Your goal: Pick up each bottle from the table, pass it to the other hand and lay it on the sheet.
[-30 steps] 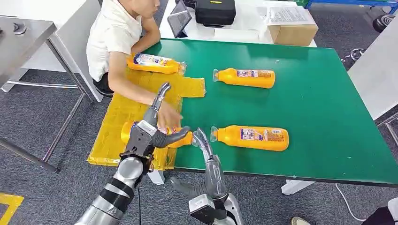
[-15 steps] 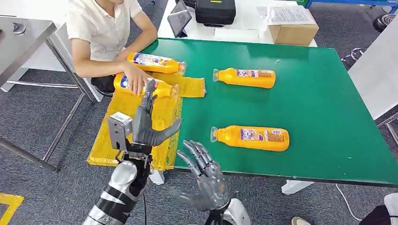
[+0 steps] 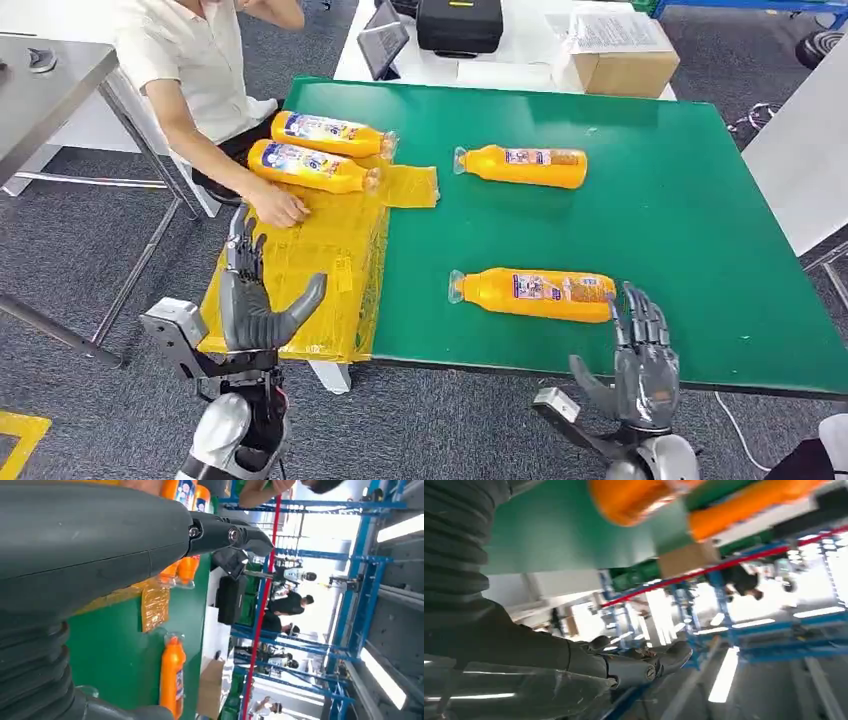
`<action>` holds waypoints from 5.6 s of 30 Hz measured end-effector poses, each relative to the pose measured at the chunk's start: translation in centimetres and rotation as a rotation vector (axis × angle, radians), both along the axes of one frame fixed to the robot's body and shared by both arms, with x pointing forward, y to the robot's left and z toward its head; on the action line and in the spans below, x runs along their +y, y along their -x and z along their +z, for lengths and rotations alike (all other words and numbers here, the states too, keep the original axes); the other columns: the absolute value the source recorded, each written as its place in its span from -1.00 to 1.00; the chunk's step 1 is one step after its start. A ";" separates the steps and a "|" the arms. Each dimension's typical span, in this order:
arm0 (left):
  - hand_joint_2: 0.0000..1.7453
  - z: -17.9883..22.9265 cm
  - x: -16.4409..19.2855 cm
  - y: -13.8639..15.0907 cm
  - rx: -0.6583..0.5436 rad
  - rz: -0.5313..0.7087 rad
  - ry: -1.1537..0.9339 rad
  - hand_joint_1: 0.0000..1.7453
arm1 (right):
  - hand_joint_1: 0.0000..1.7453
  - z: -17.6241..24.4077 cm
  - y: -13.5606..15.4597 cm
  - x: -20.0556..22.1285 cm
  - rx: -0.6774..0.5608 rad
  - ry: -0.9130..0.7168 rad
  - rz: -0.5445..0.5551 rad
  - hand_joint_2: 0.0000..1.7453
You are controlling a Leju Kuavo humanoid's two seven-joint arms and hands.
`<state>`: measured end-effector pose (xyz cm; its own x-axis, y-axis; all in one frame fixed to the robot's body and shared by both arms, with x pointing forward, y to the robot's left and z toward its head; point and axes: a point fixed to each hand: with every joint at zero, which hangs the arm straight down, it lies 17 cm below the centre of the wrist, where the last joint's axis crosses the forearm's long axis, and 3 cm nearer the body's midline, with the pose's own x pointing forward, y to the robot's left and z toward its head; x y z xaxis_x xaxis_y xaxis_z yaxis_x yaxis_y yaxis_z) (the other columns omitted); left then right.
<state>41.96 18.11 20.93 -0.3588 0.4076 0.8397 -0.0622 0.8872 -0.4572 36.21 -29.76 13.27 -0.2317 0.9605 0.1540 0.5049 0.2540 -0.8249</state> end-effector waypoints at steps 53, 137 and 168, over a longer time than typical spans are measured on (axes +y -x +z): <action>1.00 -0.4 -7.5 -0.4 0.037 -0.227 -0.051 -1.00 | -1.00 -10.4 -15.4 2.3 0.539 0.131 -0.043 1.00; 1.00 -5.8 -9.2 0.6 0.202 -0.259 0.192 -1.00 | 1.00 -0.1 -4.9 31.3 0.572 -0.475 0.820 1.00; 1.00 -3.9 -8.3 -1.0 0.161 -0.277 0.360 1.00 | -1.00 2.8 -2.1 34.5 0.572 -0.586 0.979 1.00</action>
<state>42.98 9.80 17.02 -0.0728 0.7445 0.6636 0.0592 0.6674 -0.7423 38.33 4.75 16.05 -0.5618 0.1817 0.8071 -0.4873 0.7157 -0.5003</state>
